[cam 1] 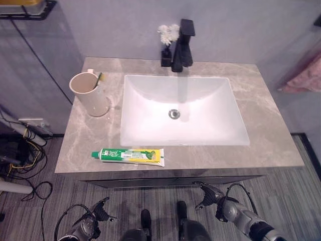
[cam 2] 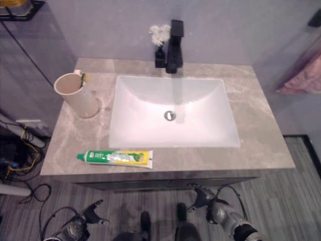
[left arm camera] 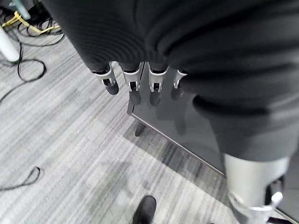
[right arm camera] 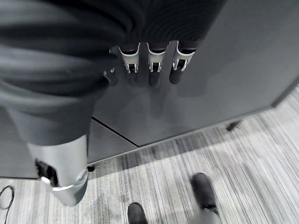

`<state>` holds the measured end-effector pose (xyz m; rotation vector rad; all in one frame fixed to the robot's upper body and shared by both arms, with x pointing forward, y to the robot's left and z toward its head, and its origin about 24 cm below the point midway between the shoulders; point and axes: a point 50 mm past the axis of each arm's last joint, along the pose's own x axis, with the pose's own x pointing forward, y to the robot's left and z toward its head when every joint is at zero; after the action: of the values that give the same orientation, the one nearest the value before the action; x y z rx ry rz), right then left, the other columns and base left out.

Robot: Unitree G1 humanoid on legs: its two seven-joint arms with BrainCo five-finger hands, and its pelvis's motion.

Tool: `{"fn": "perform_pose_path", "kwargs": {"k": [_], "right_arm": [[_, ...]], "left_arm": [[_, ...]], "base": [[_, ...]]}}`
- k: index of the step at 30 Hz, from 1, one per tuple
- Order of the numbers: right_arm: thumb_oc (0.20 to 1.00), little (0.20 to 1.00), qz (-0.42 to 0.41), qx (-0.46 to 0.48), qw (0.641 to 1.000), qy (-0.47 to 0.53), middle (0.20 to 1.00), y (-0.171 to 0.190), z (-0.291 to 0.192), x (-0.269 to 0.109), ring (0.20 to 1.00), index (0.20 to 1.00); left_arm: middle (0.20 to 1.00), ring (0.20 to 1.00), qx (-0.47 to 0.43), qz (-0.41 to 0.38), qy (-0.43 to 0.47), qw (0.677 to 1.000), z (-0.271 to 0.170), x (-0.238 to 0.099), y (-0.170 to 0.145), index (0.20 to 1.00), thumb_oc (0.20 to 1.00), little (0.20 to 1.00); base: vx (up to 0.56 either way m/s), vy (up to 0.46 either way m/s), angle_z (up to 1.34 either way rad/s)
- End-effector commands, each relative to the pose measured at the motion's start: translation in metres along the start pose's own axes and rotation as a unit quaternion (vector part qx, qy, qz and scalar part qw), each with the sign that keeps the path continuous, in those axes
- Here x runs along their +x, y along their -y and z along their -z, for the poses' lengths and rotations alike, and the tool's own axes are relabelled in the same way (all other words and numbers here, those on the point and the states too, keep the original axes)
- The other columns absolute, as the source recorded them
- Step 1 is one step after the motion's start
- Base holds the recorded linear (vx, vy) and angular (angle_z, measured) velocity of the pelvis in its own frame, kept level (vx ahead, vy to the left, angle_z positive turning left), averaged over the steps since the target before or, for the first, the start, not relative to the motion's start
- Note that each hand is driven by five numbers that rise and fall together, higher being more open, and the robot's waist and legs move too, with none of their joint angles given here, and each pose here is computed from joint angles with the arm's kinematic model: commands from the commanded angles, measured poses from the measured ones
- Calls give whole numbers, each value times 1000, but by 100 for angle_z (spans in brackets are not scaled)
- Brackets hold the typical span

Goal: Put brush and paste in cup on sink, flatten towel.

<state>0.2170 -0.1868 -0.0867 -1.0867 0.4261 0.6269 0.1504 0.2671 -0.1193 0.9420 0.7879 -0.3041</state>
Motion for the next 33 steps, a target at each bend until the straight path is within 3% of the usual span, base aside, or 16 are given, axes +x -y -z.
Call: {"fn": "perform_pose_path", "kwargs": {"k": [1, 5, 6, 9, 16, 19, 21, 22, 24, 25, 27, 29, 33], "right_arm": [[1000, 1000, 8, -45, 999, 7, 1000, 18, 9, -5, 1000, 1000], [1000, 1000, 1, -41, 999, -11, 1000, 13, 19, -8, 1000, 1000], [1000, 1000, -9, -26, 998, -51, 1000, 6, 35, -13, 1000, 1000], [1000, 1000, 4, -1, 996, -89, 1000, 8, 51, -17, 1000, 1000], [1000, 1000, 25, 123, 959, -253, 1000, -19, 102, -44, 1000, 1000], [1000, 1000, 31, 172, 921, -349, 1000, -39, 128, -72, 1000, 1000], [1000, 1000, 25, 183, 915, -359, 1000, -46, 130, -76, 1000, 1000], [1000, 1000, 9, 196, 905, -377, 1000, -62, 135, -89, 1000, 1000], [1000, 1000, 8, 196, 906, -376, 1000, -62, 134, -89, 1000, 1000], [1000, 1000, 3, 213, 899, -382, 1000, -71, 136, -96, 1000, 1000], [1000, 1000, 4, 223, 896, -384, 1000, -74, 136, -98, 1000, 1000], [1000, 1000, 4, 247, 890, -384, 1000, -80, 134, -100, 1000, 1000], [1000, 1000, -19, 268, 886, -378, 1000, -95, 126, -99, 1000, 1000]], "left_arm": [[1000, 1000, 60, 2, 92, 994, -27, 2, -8, 1000, 1000, 1000], [1000, 1000, 58, 8, 117, 991, -26, -8, -13, 1000, 1000, 1000], [1000, 1000, 58, 10, 164, 985, -30, -23, -25, 1000, 1000, 1000], [1000, 1000, 141, 17, 238, 961, -44, -43, -48, 1000, 1000, 1000], [1000, 1000, 251, 17, 286, 925, -49, -81, -83, 1000, 1000, 1000], [1000, 1000, 315, -37, 333, 888, -71, -110, -118, 1000, 1000, 1000], [1000, 1000, 333, -56, 338, 878, -76, -120, -129, 1000, 1000, 1000], [1000, 1000, 360, -110, 350, 858, -89, -133, -153, 1000, 1000, 1000], [1000, 1000, 361, -110, 348, 858, -88, -134, -154, 1000, 1000, 1000], [1000, 1000, 379, -161, 364, 836, -103, -143, -173, 1000, 1000, 1000], [1000, 1000, 379, -182, 368, 829, -106, -146, -179, 1000, 1000, 1000], [1000, 1000, 374, -249, 373, 812, -112, -155, -197, 1000, 1000, 1000], [1000, 1000, 330, -355, 340, 806, -103, -166, -230, 1000, 1000, 1000]], "base": [[6, -79, 20], [-5, -117, 36], [-64, -184, 36], [-89, -150, 58], [-42, -58, 40], [-10, -58, 12], [-3, -58, 17], [3, -57, 25], [-4, -38, 41], [-10, -17, 44], [6, 2, 38], [81, 86, 34], [58, 100, -26]]}}
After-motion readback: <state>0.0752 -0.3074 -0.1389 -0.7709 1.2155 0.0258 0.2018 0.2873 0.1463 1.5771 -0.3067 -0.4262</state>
